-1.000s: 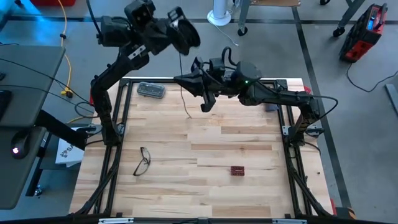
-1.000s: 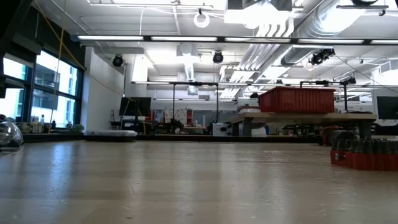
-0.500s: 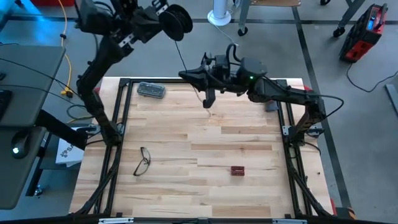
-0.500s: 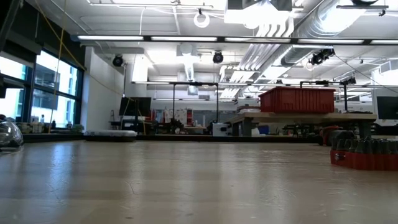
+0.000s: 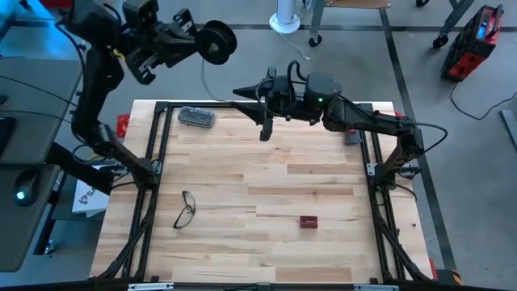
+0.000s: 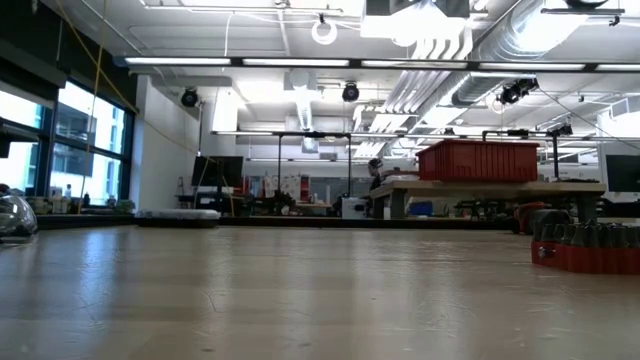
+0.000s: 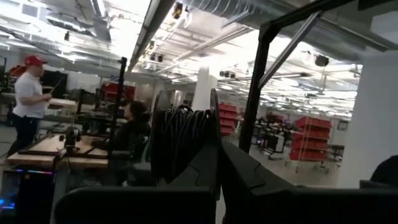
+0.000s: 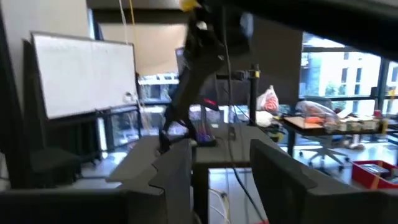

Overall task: Coil cords
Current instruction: Coil the black wire into the spool

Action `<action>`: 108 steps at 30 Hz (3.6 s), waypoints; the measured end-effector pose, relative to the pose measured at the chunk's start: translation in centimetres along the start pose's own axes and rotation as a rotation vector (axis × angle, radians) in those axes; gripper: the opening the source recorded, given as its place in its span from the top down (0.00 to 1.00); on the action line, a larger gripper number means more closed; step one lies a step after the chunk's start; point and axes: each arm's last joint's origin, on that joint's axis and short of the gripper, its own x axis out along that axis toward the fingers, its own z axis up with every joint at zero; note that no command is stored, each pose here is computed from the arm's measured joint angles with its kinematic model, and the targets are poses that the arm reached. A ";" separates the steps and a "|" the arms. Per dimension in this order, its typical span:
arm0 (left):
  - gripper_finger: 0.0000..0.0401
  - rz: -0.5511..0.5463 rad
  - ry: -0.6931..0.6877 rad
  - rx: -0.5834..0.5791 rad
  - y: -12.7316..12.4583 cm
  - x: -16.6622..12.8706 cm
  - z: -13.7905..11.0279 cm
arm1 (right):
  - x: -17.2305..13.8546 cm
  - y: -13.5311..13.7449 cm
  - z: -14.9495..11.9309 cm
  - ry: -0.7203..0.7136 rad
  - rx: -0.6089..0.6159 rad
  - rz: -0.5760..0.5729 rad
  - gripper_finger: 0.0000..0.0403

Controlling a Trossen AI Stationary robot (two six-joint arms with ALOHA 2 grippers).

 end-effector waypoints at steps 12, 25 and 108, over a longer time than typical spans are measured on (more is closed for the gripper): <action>1.00 0.052 -0.061 -0.056 -0.9 1.8 -0.8 | 0.0 0.1 -0.7 0.073 -0.074 0.013 0.61; 1.00 0.085 -0.111 -0.150 -0.6 2.4 -0.8 | -0.1 1.1 -1.3 0.132 -0.145 0.043 0.61; 1.00 0.067 -0.178 -0.195 -2.4 3.6 -1.1 | -0.1 1.1 -2.4 0.268 -0.516 -0.067 0.98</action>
